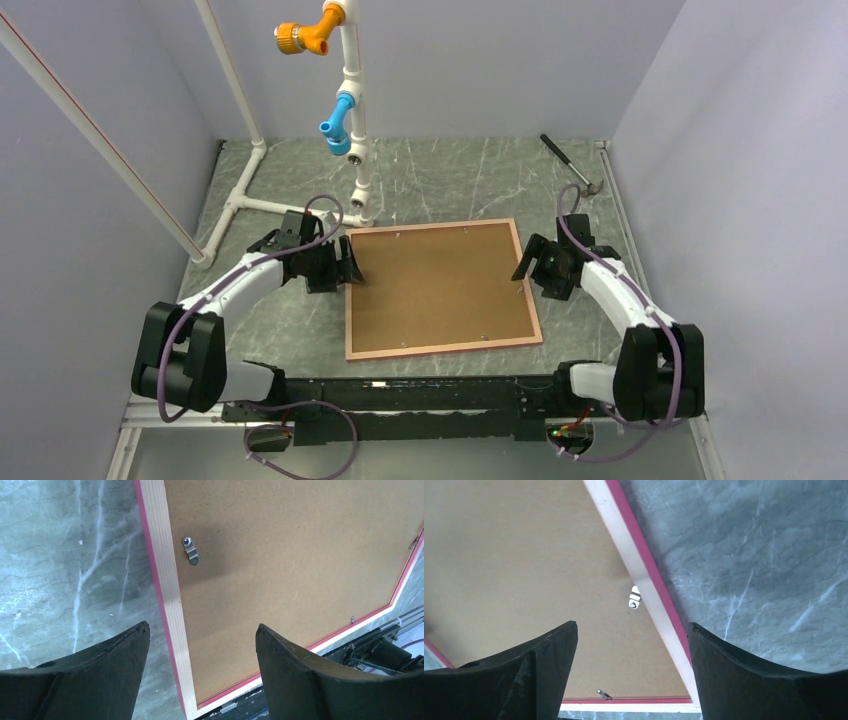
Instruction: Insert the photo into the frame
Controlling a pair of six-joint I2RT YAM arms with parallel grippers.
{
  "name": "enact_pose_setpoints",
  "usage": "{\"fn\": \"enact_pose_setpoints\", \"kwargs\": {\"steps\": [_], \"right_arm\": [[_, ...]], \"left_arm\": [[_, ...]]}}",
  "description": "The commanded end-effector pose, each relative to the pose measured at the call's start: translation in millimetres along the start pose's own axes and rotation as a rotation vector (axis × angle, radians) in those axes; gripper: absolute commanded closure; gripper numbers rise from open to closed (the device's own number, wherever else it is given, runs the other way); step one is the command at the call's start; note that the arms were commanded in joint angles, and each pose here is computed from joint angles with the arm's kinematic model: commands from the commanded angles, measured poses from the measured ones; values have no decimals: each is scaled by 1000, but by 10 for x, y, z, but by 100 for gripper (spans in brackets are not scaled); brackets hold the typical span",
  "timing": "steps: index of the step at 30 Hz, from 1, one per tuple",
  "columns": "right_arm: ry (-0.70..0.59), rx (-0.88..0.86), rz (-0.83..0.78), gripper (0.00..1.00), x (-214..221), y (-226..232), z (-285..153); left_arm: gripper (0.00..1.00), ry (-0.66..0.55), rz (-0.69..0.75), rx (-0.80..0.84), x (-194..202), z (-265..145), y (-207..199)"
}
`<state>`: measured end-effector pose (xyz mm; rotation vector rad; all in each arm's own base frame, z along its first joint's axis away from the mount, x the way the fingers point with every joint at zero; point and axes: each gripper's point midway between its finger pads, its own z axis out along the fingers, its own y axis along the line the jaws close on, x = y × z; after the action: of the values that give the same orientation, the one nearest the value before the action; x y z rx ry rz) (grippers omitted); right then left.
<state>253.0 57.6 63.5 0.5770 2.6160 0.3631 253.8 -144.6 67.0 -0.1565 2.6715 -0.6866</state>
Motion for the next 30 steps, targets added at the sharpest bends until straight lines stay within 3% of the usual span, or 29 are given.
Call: {"fn": "enact_pose_setpoints", "kwargs": {"steps": [1,10,23,30], "right_arm": [[55,-26,-31,17,43,12,115],[198,-83,-130,19,360,230,251],[108,64,-211,19,197,273,324],[107,85,-196,28,174,264,403]], "left_arm": [[20,1,28,56,2,20,-59],[20,14,42,36,2,-63,49],[21,49,109,-88,-109,-237,230],[21,74,113,-116,-86,-215,299]]}}
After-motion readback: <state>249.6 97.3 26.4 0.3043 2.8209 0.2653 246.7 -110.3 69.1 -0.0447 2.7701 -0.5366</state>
